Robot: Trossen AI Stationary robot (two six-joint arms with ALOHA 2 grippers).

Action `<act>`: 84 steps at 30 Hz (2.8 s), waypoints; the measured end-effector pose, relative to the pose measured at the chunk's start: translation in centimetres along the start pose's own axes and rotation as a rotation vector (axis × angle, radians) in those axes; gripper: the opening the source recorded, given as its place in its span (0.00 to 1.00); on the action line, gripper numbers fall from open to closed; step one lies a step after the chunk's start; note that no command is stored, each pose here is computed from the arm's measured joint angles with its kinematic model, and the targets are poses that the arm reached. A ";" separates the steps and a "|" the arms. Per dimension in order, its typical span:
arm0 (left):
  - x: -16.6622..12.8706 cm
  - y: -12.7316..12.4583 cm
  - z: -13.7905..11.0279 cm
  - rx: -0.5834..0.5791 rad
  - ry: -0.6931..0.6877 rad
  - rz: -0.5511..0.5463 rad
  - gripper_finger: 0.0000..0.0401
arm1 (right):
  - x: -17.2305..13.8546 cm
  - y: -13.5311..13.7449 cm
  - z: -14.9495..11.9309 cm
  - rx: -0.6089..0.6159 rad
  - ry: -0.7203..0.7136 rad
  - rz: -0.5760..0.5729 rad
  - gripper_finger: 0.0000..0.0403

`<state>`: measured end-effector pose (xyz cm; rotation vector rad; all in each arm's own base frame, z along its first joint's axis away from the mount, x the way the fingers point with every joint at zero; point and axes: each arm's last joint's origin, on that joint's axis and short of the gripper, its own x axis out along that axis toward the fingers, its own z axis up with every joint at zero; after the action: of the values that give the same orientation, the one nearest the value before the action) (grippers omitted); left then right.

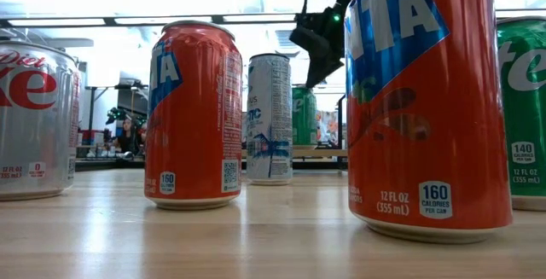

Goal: Sort soda cans
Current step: Put the right green soda can on the shelf

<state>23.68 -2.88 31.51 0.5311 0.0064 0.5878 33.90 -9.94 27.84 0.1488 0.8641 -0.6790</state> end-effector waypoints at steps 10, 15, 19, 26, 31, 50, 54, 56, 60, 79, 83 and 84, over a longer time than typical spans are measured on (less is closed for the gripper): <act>0.0 0.0 0.0 0.000 0.000 0.000 0.80 | -0.6 -0.1 0.8 0.013 -0.053 0.000 0.02; 0.0 0.0 0.0 0.000 0.001 0.001 0.80 | -0.9 -0.1 1.9 0.027 -0.145 0.000 0.02; 0.0 0.0 0.0 0.000 0.002 0.003 0.80 | -0.2 -0.1 2.5 0.026 -0.191 -0.001 0.02; 0.1 0.1 0.0 0.001 0.002 0.004 0.80 | 1.9 0.1 2.0 0.003 -0.149 -0.070 0.02; 0.1 0.1 -0.1 0.003 0.003 0.003 0.80 | 2.2 0.2 2.0 -0.006 -0.146 -0.075 0.02; 0.1 0.1 -0.1 0.005 0.004 0.005 0.80 | 2.0 1.0 1.9 -0.051 -0.142 -0.005 0.02; 0.1 0.1 -0.1 0.005 0.005 0.005 0.80 | 2.1 0.6 2.0 -0.025 -0.153 -0.038 0.02; 0.1 0.1 -0.1 0.005 0.005 0.005 0.80 | 2.2 0.4 2.1 -0.011 -0.157 -0.066 0.02; 0.1 0.1 -0.1 0.005 0.005 0.005 0.80 | 2.4 0.3 1.8 -0.013 -0.148 -0.067 0.02; 0.1 0.1 -0.1 0.006 0.005 0.005 0.80 | 1.4 2.1 1.4 -0.063 -0.115 0.051 0.02; 0.1 0.1 -0.1 0.005 0.005 0.005 0.80 | 1.0 2.0 1.5 -0.069 -0.123 0.049 0.02; 0.1 0.1 -0.1 0.005 0.005 0.005 0.80 | 0.8 1.9 1.5 -0.068 -0.127 0.049 0.02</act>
<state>23.70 -2.72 31.46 0.5350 0.0109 0.5945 36.42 -9.45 27.98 0.0647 0.7581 -0.6060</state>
